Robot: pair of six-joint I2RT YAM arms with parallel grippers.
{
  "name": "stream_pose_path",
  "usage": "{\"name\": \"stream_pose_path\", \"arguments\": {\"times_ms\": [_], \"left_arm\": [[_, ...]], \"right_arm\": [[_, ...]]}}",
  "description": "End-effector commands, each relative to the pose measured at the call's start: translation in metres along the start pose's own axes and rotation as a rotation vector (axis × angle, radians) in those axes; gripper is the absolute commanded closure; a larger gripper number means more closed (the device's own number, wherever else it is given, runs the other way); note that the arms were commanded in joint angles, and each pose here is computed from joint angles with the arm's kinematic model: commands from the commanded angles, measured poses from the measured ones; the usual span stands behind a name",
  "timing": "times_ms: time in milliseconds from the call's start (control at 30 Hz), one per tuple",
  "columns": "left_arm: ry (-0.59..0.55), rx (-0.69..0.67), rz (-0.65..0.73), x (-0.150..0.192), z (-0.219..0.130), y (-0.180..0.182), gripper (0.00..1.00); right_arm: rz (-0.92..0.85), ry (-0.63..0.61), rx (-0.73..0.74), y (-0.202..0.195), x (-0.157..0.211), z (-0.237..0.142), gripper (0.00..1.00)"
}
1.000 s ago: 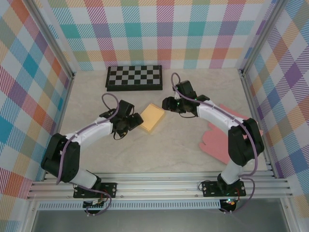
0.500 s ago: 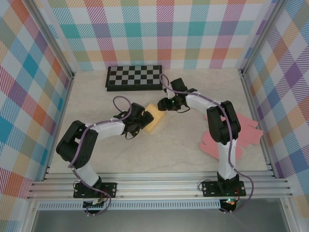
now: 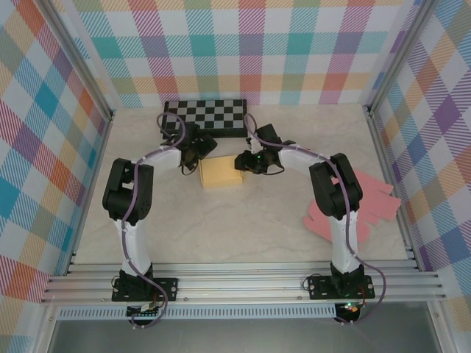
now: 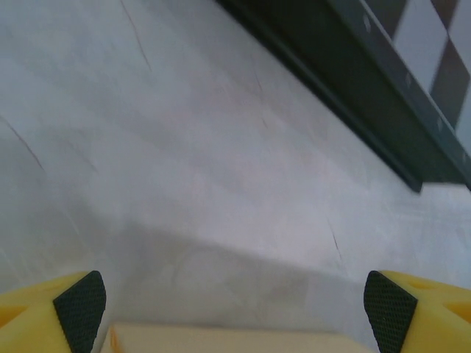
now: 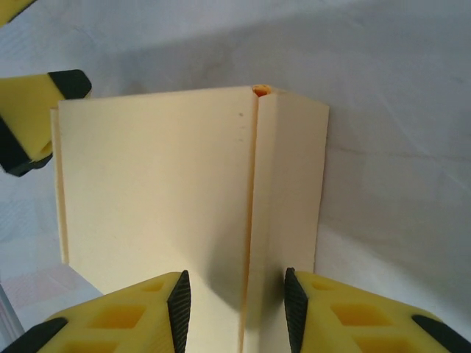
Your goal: Fold the paper box
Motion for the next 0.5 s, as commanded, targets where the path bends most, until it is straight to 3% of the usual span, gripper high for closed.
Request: {"name": "stream_pose_path", "arguments": {"times_ms": [0, 233, 467], "left_arm": [[0.060, -0.075, 0.016, -0.013, 0.008, 0.029, 0.08], [0.068, -0.112, -0.028, -0.055, 0.014, 0.064, 0.09], [0.074, -0.123, -0.003, -0.085, 0.024, 0.061, 0.09]], "right_arm": [[0.025, -0.019, -0.050, 0.022, -0.013, 0.017, 0.59], [0.080, 0.005, -0.047, 0.050, -0.008, 0.060, 0.59], [0.218, -0.072, -0.003, 0.061, 0.023, 0.073, 0.58]]}}
Point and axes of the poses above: each hand's point on the last joint's axis, 136 mm out from that joint toward the fingers, its own z axis out along the fingers, its own y axis along the line the jaws close on, x = y × z, the point moved 8 cm from there along -z, back along the fingers, and after that the axes turned 7 degrees about z, right-handed, at the moved point
